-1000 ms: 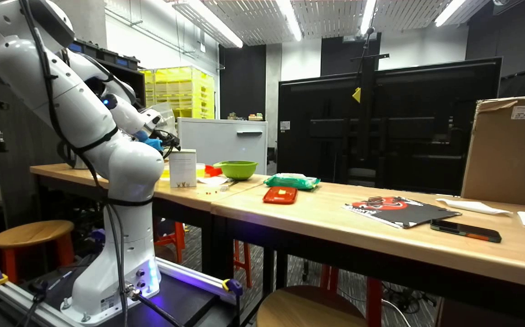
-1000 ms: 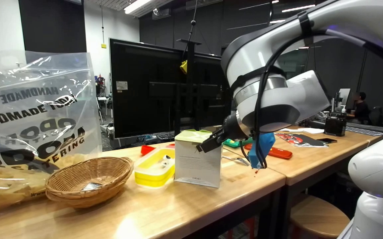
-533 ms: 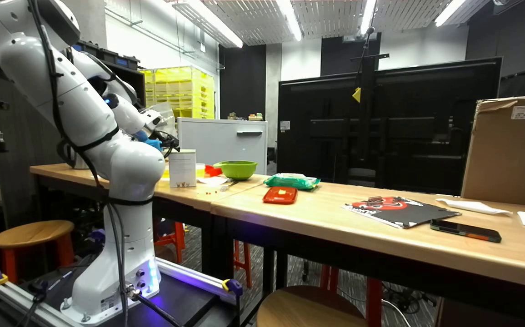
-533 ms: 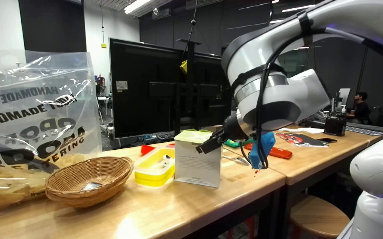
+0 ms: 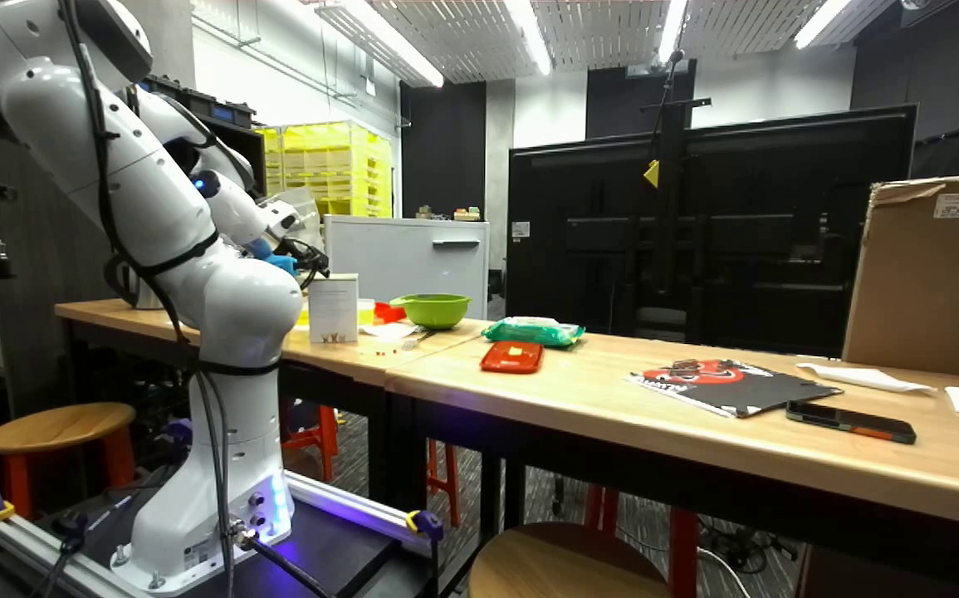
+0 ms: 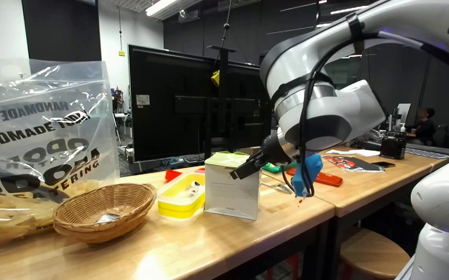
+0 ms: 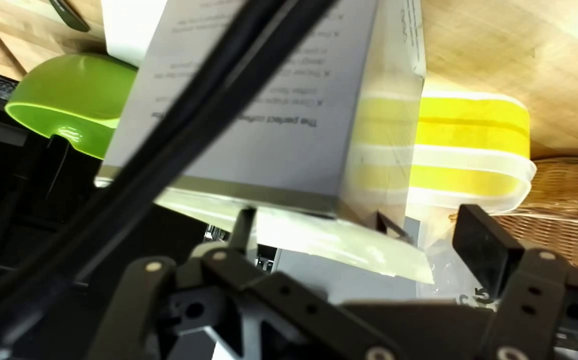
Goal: Close the box
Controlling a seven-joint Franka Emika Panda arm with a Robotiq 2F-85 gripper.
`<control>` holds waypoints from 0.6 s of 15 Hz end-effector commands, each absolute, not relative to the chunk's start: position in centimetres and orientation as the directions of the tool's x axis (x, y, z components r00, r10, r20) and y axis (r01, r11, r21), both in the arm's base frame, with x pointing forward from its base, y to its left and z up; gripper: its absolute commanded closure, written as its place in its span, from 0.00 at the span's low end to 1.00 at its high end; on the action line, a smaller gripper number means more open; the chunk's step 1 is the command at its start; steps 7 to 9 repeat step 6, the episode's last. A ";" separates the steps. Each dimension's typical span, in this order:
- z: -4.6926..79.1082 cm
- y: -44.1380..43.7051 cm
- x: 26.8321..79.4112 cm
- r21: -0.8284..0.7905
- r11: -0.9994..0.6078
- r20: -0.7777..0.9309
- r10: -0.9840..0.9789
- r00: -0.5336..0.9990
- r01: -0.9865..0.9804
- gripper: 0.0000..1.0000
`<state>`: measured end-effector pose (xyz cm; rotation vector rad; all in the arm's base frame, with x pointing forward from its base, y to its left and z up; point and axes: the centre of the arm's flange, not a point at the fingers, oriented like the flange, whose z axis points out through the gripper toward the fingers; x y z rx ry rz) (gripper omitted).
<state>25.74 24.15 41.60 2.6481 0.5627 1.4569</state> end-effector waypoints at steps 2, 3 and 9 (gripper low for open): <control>46.1 25.6 22.6 0.190 -0.942 0.758 0.319 0.569 0.276 0.00; 46.1 25.6 22.7 0.187 -0.943 0.758 0.317 0.570 0.275 0.00; 46.1 25.5 22.7 0.178 -0.945 0.757 0.309 0.575 0.274 0.00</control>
